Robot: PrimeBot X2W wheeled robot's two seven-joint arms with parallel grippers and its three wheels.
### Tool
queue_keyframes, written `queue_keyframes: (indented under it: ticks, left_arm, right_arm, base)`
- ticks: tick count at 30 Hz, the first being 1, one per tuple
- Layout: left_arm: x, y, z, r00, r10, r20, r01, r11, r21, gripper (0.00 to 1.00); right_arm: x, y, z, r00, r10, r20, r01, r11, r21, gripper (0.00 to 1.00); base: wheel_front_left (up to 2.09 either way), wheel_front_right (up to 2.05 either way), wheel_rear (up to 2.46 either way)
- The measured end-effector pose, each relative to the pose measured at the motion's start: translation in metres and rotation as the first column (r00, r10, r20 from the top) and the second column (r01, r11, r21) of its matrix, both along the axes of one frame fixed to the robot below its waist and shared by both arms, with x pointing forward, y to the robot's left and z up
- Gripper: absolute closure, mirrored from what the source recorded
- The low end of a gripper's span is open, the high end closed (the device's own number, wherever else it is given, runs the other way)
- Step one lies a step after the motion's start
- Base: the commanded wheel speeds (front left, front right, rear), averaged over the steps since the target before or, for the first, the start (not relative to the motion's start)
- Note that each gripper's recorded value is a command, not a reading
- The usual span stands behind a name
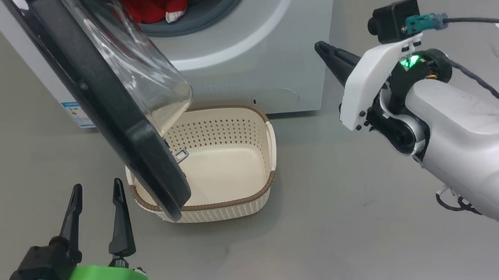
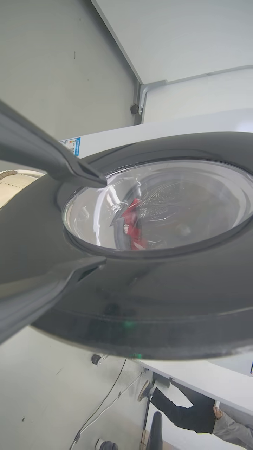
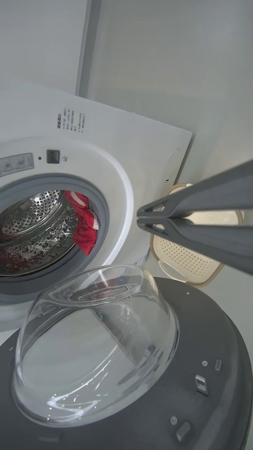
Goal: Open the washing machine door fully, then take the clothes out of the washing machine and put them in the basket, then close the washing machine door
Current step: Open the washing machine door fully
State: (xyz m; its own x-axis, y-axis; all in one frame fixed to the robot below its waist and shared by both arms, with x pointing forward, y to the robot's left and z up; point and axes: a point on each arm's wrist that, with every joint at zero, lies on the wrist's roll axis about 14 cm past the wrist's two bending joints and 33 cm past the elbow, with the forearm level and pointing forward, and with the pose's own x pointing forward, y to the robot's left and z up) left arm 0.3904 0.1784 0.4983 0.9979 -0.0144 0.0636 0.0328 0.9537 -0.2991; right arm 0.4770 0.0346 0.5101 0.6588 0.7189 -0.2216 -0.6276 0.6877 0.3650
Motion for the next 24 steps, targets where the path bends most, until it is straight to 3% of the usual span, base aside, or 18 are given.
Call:
queue_keyframes:
  ticks: [11, 17, 24]
  left_arm:
    - [-0.005, -0.012, 0.007, 0.999, -0.035, 0.021, 0.035, 0.999, 0.001, 0.0]
    - [-0.01, -0.014, 0.008, 0.999, -0.041, 0.024, 0.04, 0.999, 0.005, 0.0]
    - [-0.011, -0.014, 0.008, 0.999, -0.041, 0.024, 0.041, 0.999, 0.004, 0.0]
  right_arm:
    - [-0.026, -0.06, -0.021, 0.971, -0.198, 0.137, 0.201, 0.98, -0.003, 1.0]
    - [-0.039, -0.071, -0.031, 0.965, -0.237, 0.115, 0.243, 0.969, -0.041, 1.0]
    - [-0.034, -0.069, -0.007, 0.946, -0.261, 0.192, 0.269, 0.963, -0.021, 1.0]
  base:
    - [0.0, 0.0, 0.0]
    - [0.0, 0.0, 0.0]
    - [0.0, 0.0, 0.0]
